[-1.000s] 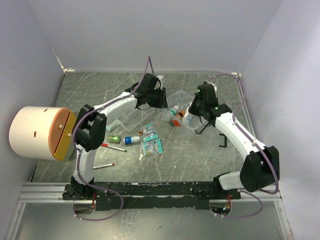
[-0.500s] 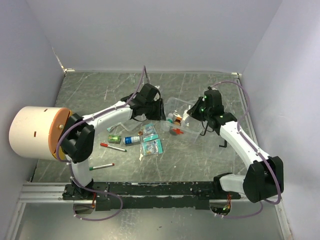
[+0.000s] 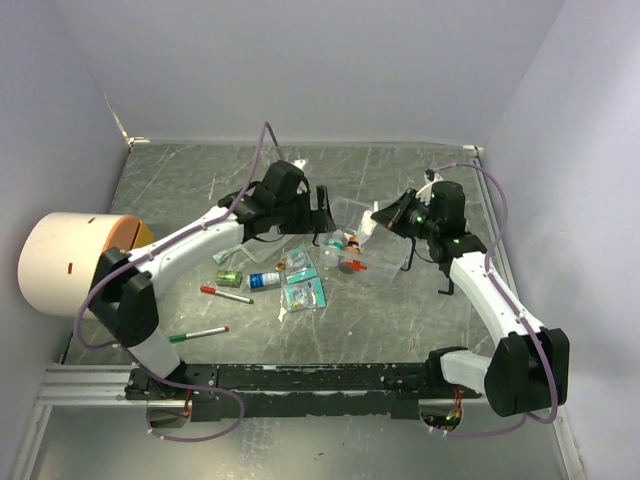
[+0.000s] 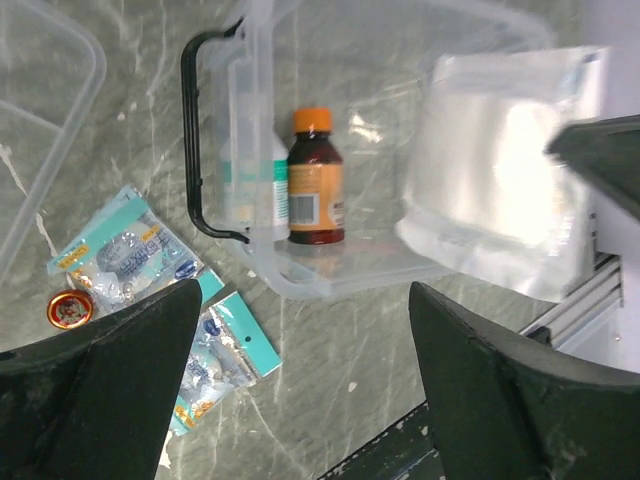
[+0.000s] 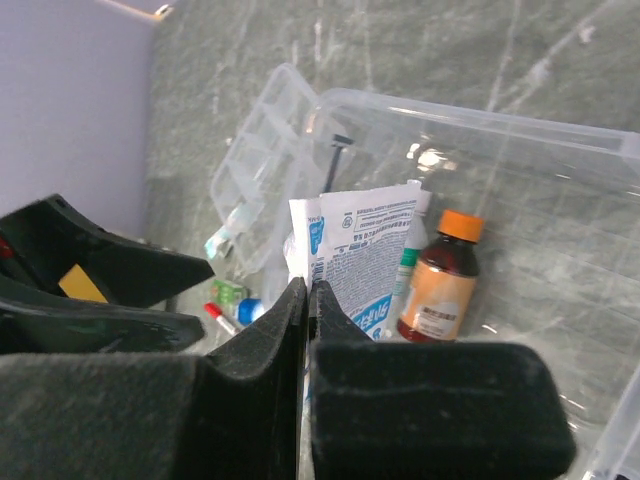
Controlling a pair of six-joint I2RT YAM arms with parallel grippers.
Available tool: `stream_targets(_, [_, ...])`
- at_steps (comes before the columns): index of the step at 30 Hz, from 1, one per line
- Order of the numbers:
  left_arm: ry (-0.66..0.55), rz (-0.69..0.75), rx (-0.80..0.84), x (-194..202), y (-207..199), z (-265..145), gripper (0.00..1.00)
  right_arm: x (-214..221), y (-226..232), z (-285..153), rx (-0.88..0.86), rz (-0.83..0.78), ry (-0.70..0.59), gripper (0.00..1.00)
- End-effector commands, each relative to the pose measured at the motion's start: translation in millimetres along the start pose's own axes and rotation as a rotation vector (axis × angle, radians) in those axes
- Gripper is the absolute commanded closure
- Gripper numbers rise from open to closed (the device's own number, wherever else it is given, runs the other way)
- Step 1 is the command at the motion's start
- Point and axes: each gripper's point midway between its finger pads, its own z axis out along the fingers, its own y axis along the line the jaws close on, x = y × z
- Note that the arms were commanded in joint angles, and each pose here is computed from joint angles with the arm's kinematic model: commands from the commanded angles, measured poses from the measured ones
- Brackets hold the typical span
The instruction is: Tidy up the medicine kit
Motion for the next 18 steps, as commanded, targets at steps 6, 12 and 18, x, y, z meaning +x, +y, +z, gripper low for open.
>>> stream_targets(6, [-0.251,-0.078,0.338,-63.0,-76.7,-89.9,0.04,-13.4,76.7,-41.3,-0.403,0.048,-0.021,1.00])
stream_targets(12, [-0.374,-0.200,0.490,-78.6,-93.1,-153.2,0.01,-27.5,133.1,-97.7,-0.620,0.056,-0.080,1.00])
stream_targets(18, [-0.336,-0.233,0.726,-72.6,-126.3,-181.8,0.00,-34.1,175.2,-147.0,-0.828,0.063,-0.116,1.00])
